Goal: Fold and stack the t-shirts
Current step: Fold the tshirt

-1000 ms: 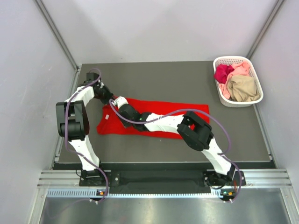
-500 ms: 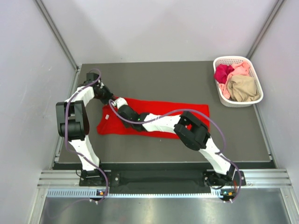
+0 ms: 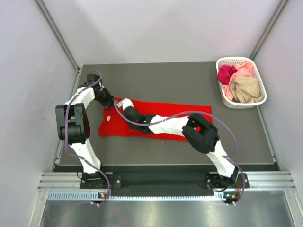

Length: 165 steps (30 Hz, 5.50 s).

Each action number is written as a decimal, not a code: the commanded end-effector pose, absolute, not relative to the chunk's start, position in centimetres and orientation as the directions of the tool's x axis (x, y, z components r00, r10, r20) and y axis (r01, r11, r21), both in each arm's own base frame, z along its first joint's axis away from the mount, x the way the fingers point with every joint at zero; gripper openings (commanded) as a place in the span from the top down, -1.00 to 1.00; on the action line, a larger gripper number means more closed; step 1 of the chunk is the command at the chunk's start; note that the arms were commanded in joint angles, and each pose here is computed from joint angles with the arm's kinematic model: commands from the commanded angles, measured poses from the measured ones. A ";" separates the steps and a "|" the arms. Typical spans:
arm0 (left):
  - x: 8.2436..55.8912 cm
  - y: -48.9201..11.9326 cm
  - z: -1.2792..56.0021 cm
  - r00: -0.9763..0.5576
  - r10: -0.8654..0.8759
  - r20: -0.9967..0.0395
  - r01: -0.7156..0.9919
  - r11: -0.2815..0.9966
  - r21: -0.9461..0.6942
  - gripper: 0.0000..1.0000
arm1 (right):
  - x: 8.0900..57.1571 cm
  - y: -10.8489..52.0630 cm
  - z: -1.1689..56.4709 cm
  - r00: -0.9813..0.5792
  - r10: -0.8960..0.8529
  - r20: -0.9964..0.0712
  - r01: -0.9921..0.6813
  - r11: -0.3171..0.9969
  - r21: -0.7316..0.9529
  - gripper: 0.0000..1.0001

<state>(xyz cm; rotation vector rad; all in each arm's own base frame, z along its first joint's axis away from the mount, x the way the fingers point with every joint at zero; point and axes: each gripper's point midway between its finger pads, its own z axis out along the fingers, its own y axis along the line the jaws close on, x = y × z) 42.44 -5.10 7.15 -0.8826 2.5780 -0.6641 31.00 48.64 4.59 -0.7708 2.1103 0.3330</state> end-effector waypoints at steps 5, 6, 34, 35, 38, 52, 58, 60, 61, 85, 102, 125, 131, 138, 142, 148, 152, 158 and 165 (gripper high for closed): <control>40.2 -3.1 9.7 -0.768 -0.599 -0.227 -0.476 0.772 -0.421 1.00 | 29.8 47.6 11.6 -0.388 -0.330 -0.861 -0.654 0.756 0.005 1.00; 39.6 -3.0 9.8 -0.772 -0.594 -0.227 -0.475 0.776 -0.415 1.00 | 29.6 47.6 12.1 -0.384 -0.326 -0.864 -0.664 0.747 0.013 1.00; 28.1 -2.9 5.7 -0.807 -0.584 -0.089 -0.552 0.799 -0.237 0.61 | 23.7 45.1 7.8 -0.441 -0.426 -0.790 -0.770 0.632 0.088 0.80; 28.5 -2.5 6.1 -0.804 -0.584 -0.111 -0.552 0.802 -0.228 0.55 | 23.6 45.1 7.8 -0.444 -0.423 -0.790 -0.768 0.634 0.092 0.75; 30.9 -1.5 8.0 -0.790 -0.583 -0.188 -0.545 0.809 -0.220 0.30 | 23.3 45.4 9.1 -0.451 -0.398 -0.799 -0.770 0.626 0.123 0.51; 43.3 -3.1 10.1 -0.795 -0.515 -0.321 -0.362 0.827 -0.431 0.21 | 27.7 41.9 13.1 -0.548 -0.238 -0.802 -0.617 0.763 0.195 0.31; 46.5 -3.3 7.0 -0.824 -0.478 -0.304 -0.324 0.838 -0.439 0.21 | 33.8 37.2 11.9 -0.614 -0.111 -0.782 -0.432 0.876 0.214 0.35; 47.7 -3.5 7.2 -0.819 -0.472 -0.327 -0.301 0.838 -0.456 0.21 | 36.0 35.2 11.6 -0.612 -0.076 -0.787 -0.375 0.904 0.204 0.35; 48.0 -3.5 6.9 -0.818 -0.473 -0.327 -0.301 0.837 -0.458 0.21 | 36.5 34.3 11.1 -0.616 -0.069 -0.785 -0.357 0.912 0.200 0.35; 47.4 2.7 -0.8 -0.728 -0.635 -0.260 -0.597 0.773 -0.216 0.23 | 42.1 9.7 1.7 -0.669 0.313 -0.675 0.411 0.911 0.015 0.50; 47.8 1.4 11.1 -0.676 -0.643 -0.361 -0.538 0.764 -0.355 0.12 | 42.7 12.3 7.1 -0.631 0.413 -0.657 0.338 0.908 0.246 0.27; 31.5 -5.1 2.8 -0.762 -0.631 -0.144 -0.588 0.768 -0.253 0.14 | 34.5 13.9 13.9 -0.664 0.259 -0.701 0.014 0.942 0.335 -0.99; 31.5 -3.5 1.4 -0.752 -0.636 -0.173 -0.616 0.772 -0.160 0.14 | 34.6 15.7 13.8 -0.677 0.252 -0.692 -0.033 0.928 0.371 -0.99; 33.7 -1.6 1.2 -0.750 -0.619 -0.234 -0.620 0.781 -0.081 0.17 | 34.9 16.1 13.5 -0.668 0.289 -0.686 0.002 0.922 0.386 -0.99; 34.6 -0.9 0.7 -0.744 -0.623 -0.243 -0.628 0.775 -0.063 0.17 | 34.7 16.4 12.4 -0.709 0.260 -0.655 0.004 0.931 0.365 -0.99; 36.0 1.5 -0.1 -0.724 -0.645 -0.246 -0.664 0.748 -0.006 0.17 | 35.7 14.5 11.5 -0.698 0.219 -0.682 0.033 0.961 0.274 -0.99; 36.2 2.0 -1.0 -0.715 -0.666 -0.214 -0.680 0.733 -0.007 0.17 | 36.8 10.6 10.2 -0.666 0.255 -0.701 0.169 0.967 0.191 -0.98; 36.2 2.5 -1.3 -0.717 -0.664 -0.214 -0.680 0.733 0.005 0.18 | 36.5 7.8 6.7 -0.694 0.319 -0.646 0.283 0.945 0.162 -0.45; 35.6 0.5 -0.2 -0.721 -0.671 -0.171 -0.665 0.740 -0.100 0.11 | 34.8 5.8 4.4 -0.682 0.345 -0.645 0.349 0.928 0.128 0.25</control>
